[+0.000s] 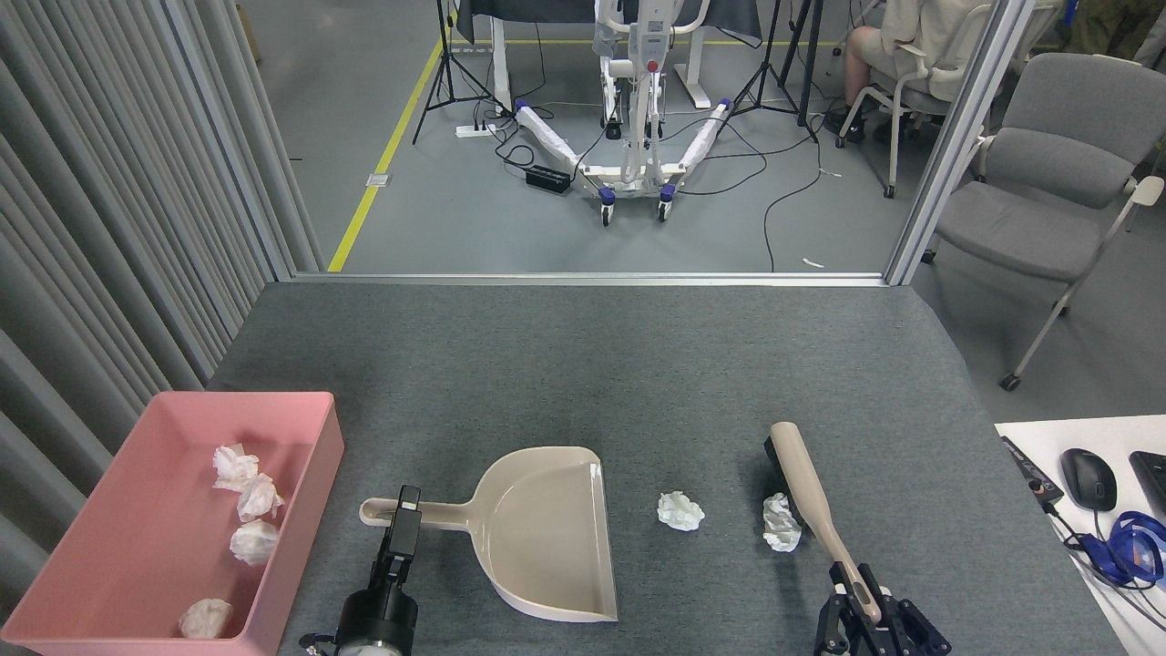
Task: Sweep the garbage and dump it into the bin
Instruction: 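Sweep the paper balls into the dustpan with the brush in the right gripper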
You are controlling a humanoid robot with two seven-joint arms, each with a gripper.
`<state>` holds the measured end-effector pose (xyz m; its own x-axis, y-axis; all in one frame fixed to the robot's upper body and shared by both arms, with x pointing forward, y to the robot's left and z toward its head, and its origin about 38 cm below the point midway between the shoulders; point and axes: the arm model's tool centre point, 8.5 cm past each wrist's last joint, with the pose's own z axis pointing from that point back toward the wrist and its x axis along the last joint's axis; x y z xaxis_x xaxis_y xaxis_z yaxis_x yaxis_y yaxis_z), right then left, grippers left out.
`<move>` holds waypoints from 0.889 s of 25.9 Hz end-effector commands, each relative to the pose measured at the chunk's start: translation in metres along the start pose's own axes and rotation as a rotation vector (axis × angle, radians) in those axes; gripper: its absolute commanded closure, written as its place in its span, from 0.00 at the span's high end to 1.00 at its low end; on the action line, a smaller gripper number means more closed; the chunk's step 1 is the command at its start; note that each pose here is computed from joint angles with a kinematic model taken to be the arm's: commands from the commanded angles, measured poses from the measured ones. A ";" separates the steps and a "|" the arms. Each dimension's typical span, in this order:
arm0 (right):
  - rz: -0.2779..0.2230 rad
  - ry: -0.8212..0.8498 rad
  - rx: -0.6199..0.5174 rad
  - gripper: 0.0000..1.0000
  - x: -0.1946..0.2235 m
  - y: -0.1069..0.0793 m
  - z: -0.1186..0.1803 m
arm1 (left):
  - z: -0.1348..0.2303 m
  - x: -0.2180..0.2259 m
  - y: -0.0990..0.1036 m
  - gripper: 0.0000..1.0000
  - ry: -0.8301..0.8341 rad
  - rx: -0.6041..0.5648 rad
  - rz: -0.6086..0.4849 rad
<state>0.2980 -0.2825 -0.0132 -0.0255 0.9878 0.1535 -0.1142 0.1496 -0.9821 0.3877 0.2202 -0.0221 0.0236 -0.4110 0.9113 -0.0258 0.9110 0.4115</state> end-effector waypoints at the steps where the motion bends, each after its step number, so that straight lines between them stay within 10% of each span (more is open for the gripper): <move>1: -0.016 -0.007 0.039 0.00 0.007 0.010 0.011 | -0.001 -0.001 0.004 0.74 -0.006 0.015 0.007; 10: -0.093 -0.131 0.088 0.00 0.109 0.031 0.004 | -0.006 -0.004 0.004 0.62 -0.005 0.013 0.005; 23: -0.237 -0.301 0.017 0.00 0.250 -0.002 -0.016 | -0.004 -0.002 0.004 0.22 -0.057 0.018 0.012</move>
<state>0.3029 -0.0432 0.0169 -0.2702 0.8801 0.3904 -0.1832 0.3511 -0.9182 0.3928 0.2249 -0.0221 -0.0258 -0.4027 0.9150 -0.0414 0.9149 0.4015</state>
